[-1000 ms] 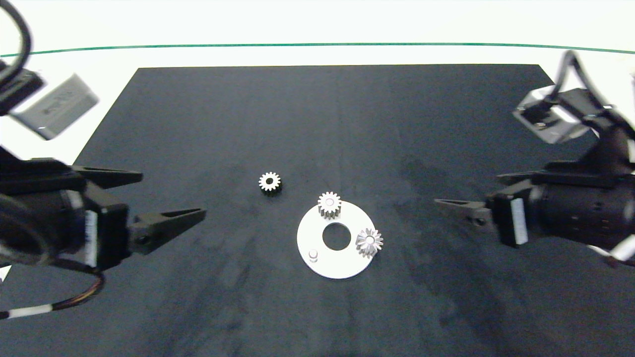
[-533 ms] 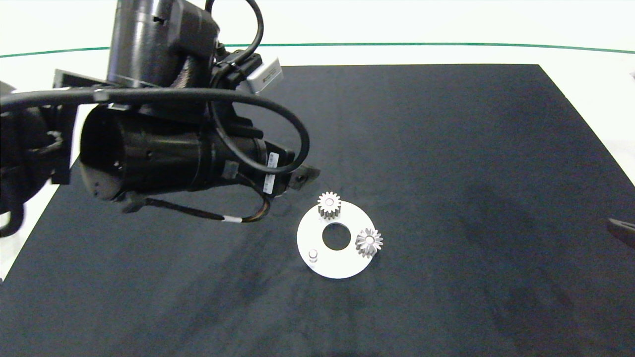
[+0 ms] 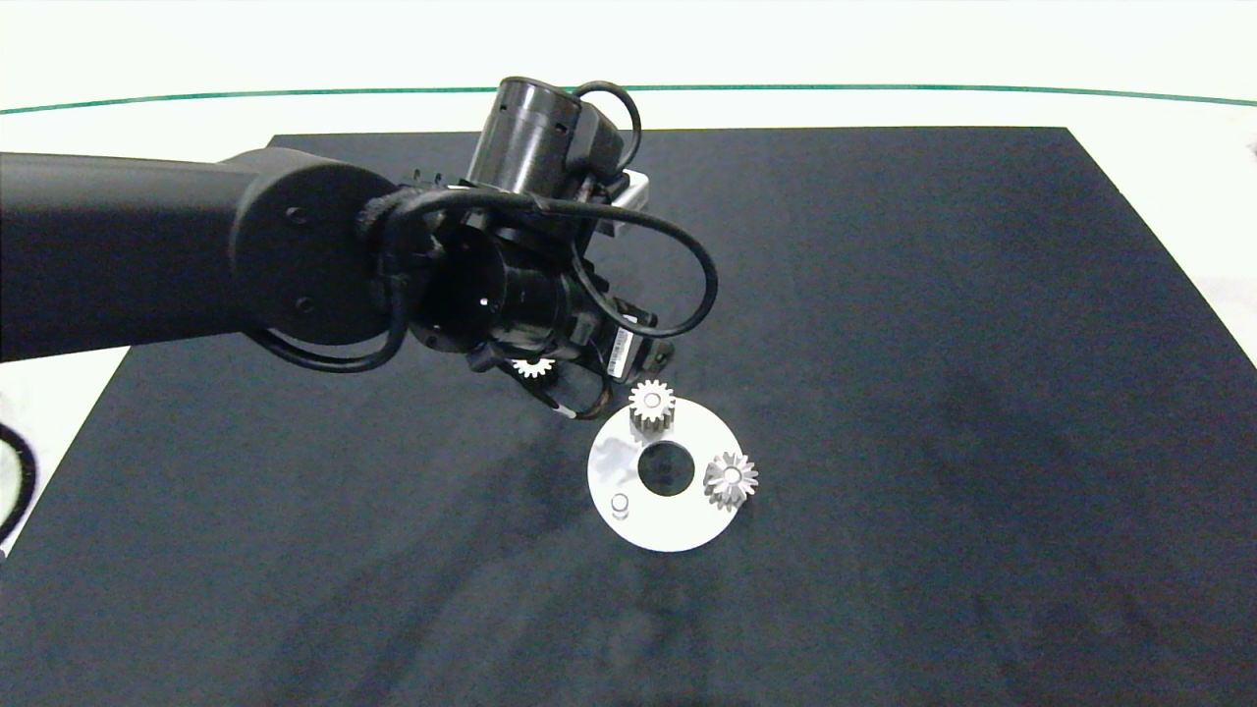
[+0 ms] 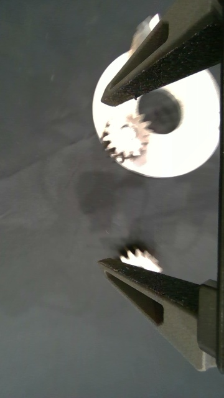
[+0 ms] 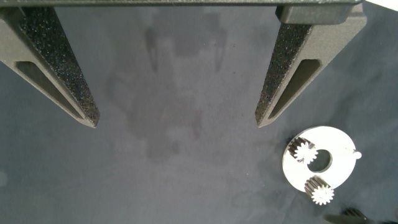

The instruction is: Install three planetary gears onto the carrier pins

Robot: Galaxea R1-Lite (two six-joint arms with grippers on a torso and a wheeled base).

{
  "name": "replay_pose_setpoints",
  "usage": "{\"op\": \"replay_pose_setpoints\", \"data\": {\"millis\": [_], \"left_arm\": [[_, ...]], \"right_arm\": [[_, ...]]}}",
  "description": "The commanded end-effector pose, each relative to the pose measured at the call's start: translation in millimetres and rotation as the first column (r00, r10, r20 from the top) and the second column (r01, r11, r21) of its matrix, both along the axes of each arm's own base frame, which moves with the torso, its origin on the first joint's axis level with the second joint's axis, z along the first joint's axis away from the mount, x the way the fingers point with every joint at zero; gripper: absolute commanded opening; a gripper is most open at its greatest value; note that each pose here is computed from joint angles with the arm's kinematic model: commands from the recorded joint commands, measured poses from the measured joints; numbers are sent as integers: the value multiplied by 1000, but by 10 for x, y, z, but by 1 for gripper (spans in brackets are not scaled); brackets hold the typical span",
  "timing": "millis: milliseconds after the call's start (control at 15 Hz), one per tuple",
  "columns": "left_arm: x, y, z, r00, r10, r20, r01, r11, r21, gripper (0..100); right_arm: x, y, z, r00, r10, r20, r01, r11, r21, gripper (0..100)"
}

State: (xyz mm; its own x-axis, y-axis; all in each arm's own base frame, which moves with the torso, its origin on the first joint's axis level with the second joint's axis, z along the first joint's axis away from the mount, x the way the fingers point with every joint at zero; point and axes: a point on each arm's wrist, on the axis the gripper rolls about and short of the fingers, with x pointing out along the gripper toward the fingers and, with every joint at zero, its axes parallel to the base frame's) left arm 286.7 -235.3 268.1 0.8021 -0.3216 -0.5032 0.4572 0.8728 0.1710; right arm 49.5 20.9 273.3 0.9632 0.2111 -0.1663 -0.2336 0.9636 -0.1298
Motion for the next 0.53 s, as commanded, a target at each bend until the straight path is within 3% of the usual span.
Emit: {"op": "replay_pose_setpoints", "data": {"millis": [67,533], "left_arm": [[180,9,-132,999,39,-24,-39,999,14,100],[416,538,12,982,191,12,-191,981,-23,100]], "right_arm": [[-19,-12,8,1000,1,9,-1,1000,-4,100],[-14,-8,-1,1000,2,5,-2,1000,-8,100]]}}
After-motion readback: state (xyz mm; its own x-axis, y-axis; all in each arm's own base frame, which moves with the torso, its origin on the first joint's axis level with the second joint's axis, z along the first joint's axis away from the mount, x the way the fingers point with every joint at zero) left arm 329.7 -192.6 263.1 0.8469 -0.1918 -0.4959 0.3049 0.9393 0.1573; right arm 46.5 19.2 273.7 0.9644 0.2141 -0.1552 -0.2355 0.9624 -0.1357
